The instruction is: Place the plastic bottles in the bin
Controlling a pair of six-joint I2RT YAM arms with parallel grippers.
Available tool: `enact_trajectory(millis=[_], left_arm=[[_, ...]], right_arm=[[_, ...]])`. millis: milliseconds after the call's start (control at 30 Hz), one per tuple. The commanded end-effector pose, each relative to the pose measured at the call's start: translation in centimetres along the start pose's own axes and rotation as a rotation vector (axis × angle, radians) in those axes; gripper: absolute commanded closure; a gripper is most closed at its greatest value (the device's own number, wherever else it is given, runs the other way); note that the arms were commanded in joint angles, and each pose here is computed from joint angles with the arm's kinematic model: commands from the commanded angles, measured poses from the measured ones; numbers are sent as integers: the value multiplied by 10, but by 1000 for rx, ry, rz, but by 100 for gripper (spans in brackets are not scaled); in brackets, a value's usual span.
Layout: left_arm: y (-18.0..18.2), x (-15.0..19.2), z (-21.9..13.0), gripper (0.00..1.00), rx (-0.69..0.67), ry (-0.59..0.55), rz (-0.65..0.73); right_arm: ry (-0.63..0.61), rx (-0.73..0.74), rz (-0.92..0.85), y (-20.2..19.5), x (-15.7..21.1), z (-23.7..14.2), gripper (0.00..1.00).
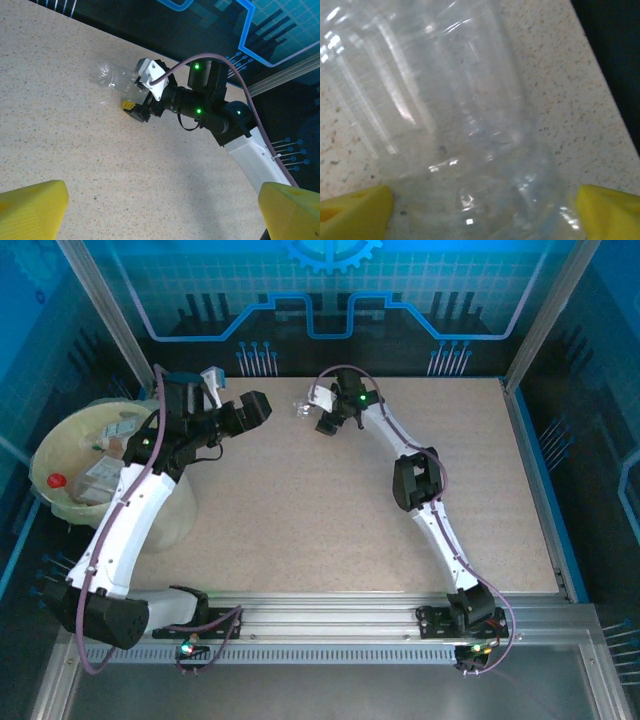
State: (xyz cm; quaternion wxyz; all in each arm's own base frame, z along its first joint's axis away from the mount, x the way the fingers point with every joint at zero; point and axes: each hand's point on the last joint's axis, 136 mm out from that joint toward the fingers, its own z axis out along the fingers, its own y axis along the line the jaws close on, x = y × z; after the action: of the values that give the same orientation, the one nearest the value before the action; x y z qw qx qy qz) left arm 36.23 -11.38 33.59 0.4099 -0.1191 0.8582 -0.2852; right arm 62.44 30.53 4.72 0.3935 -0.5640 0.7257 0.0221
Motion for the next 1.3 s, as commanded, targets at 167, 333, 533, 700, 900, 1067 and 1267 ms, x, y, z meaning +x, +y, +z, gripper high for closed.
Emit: enact_trajectory(millis=[167,333,533,700,900,1067,1267], left_arm=[[7,18,27,1,26,65,30],[14,27,31,1,34,58,-10],[9,45,32,1,117,62,-63],[-30,58,31,1,318,95,-29],[-75,63,25,1,528,100,30],[-89,54,20,1,607,34,37],[-94,55,33,1,548,43,79]], right_arm=[[-2,-92,7,27,-7,0,42],[-49,-94,111,19,-39,-51,53],[-136,-95,363,22,-81,-164,55],[-152,-185,611,60,-82,-234,56],[-212,-364,866,105,-98,-291,56],[-295,-511,911,132,-121,-321,56],[-378,-649,827,161,-154,-349,55]])
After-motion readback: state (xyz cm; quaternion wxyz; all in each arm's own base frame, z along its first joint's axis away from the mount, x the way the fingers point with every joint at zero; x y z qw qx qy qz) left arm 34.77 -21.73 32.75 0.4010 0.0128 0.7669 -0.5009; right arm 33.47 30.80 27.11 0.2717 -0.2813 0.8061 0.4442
